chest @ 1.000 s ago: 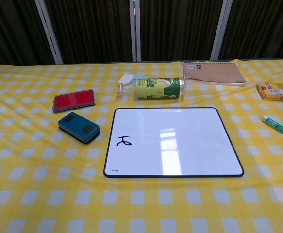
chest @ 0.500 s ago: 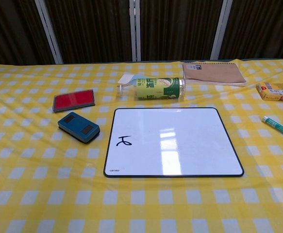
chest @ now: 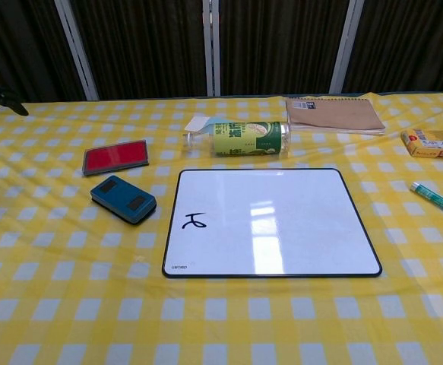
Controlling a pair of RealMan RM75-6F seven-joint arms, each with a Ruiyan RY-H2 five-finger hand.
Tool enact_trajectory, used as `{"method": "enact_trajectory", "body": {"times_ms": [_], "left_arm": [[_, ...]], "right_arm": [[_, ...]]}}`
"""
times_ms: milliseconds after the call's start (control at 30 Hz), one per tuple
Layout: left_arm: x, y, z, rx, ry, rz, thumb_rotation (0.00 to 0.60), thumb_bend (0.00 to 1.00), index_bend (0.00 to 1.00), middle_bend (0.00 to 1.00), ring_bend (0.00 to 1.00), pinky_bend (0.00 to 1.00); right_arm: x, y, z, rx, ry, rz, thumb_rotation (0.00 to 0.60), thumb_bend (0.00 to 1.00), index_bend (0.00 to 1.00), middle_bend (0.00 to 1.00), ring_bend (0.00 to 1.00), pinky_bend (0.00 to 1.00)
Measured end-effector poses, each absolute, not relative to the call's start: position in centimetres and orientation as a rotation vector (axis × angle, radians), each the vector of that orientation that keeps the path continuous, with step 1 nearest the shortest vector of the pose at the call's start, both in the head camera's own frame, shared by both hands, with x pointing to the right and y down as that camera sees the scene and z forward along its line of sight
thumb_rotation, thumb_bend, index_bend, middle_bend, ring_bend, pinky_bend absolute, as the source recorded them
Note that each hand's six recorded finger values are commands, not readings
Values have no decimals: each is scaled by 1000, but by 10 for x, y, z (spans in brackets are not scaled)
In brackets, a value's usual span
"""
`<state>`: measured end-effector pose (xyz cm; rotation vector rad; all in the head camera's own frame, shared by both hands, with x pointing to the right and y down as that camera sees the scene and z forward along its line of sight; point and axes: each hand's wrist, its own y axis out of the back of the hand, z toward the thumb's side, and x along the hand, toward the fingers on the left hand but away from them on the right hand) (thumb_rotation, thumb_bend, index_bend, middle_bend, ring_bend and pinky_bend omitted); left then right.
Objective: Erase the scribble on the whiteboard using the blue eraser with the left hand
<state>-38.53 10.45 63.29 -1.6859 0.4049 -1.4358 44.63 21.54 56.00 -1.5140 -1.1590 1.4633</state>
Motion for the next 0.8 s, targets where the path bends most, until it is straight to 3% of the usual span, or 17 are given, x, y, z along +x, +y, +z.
{"method": "enact_trajectory", "body": {"times_ms": [300,800], "left_arm": [[-352,89,659,-1682,251,-1411,600,241,175,15,108,153],[-276,98,703,-1712,137,-1316,600,246,247,68,136,168]], "right_arm": [[451,214,561,-1524,-1181,1471,600,80,89,0,0,0],[465,210,551,-1525,-1261,1458,600,79,94,0,0,0]]}}
